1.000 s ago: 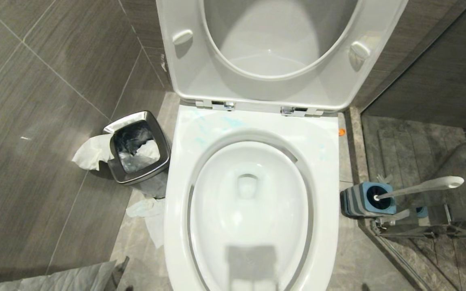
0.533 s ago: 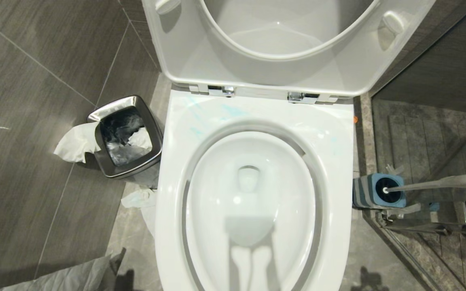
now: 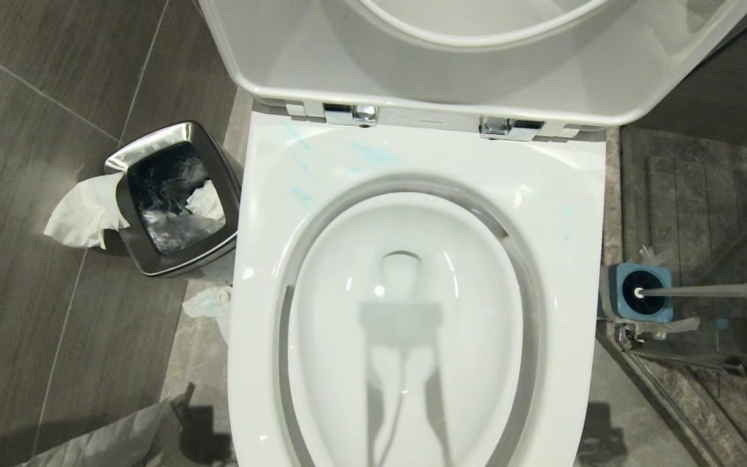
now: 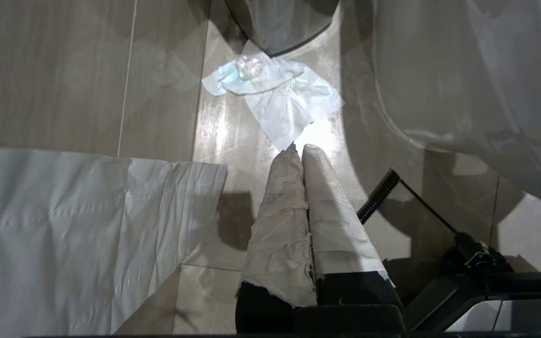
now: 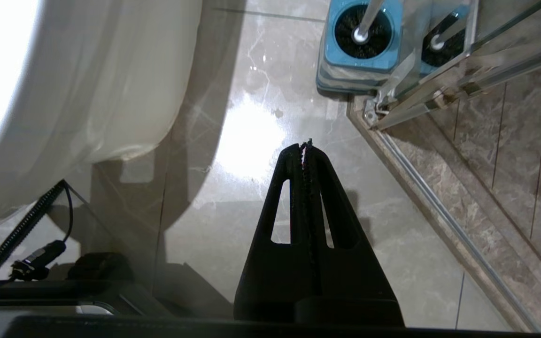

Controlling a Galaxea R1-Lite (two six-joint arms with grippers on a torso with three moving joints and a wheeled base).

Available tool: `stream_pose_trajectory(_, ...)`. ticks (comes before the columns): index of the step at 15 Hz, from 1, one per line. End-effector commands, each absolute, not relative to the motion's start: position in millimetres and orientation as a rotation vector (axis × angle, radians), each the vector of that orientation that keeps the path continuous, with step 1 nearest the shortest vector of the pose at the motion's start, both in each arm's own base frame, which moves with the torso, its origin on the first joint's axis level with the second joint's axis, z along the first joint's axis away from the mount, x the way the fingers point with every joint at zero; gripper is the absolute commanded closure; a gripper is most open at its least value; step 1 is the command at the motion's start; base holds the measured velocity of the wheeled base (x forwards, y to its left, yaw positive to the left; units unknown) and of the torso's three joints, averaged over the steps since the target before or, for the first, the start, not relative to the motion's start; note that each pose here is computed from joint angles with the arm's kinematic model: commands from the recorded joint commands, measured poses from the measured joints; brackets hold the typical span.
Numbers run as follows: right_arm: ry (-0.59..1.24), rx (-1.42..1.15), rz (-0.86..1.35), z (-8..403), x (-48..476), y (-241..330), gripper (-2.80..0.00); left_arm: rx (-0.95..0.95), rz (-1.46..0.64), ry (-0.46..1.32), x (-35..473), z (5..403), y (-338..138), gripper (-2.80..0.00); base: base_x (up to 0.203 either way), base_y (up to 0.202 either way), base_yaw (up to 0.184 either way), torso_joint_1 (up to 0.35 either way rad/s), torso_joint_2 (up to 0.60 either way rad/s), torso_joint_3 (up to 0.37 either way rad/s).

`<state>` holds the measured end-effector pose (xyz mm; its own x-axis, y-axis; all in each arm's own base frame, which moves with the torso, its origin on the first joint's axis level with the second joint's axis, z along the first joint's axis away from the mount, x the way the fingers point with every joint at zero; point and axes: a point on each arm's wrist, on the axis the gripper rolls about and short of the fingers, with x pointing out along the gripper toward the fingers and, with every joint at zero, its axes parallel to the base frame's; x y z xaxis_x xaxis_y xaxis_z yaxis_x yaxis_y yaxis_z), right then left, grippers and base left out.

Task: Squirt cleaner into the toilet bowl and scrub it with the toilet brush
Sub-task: Pour in the cleaning agent

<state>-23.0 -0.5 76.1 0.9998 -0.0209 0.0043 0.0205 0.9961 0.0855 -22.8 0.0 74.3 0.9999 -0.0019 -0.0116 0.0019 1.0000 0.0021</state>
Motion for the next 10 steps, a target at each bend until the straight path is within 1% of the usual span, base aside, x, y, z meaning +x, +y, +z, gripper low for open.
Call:
stream_pose_trajectory(1,-0.005,0.086,-0.021,76.0,-23.0,-0.5,0.0,0.003,-0.002,0.014,-22.7,73.8,0.0,0.0,0.0,0.0,0.0,0.003,0.0,-0.2)
stream_pose_trajectory(6,-0.006,0.084,-0.021,76.0,-23.0,-0.5,0.0,0.003,-0.003,0.014,-22.7,73.8,-0.1,0.0,0.0,0.0,0.0,0.006,0.0,-0.198)
stream_pose_trajectory(10,-0.006,0.083,-0.022,76.0,-23.0,-0.5,0.0,0.003,-0.003,0.014,-22.7,73.8,-0.1,0.0,0.0,0.0,0.0,0.006,0.0,-0.047)
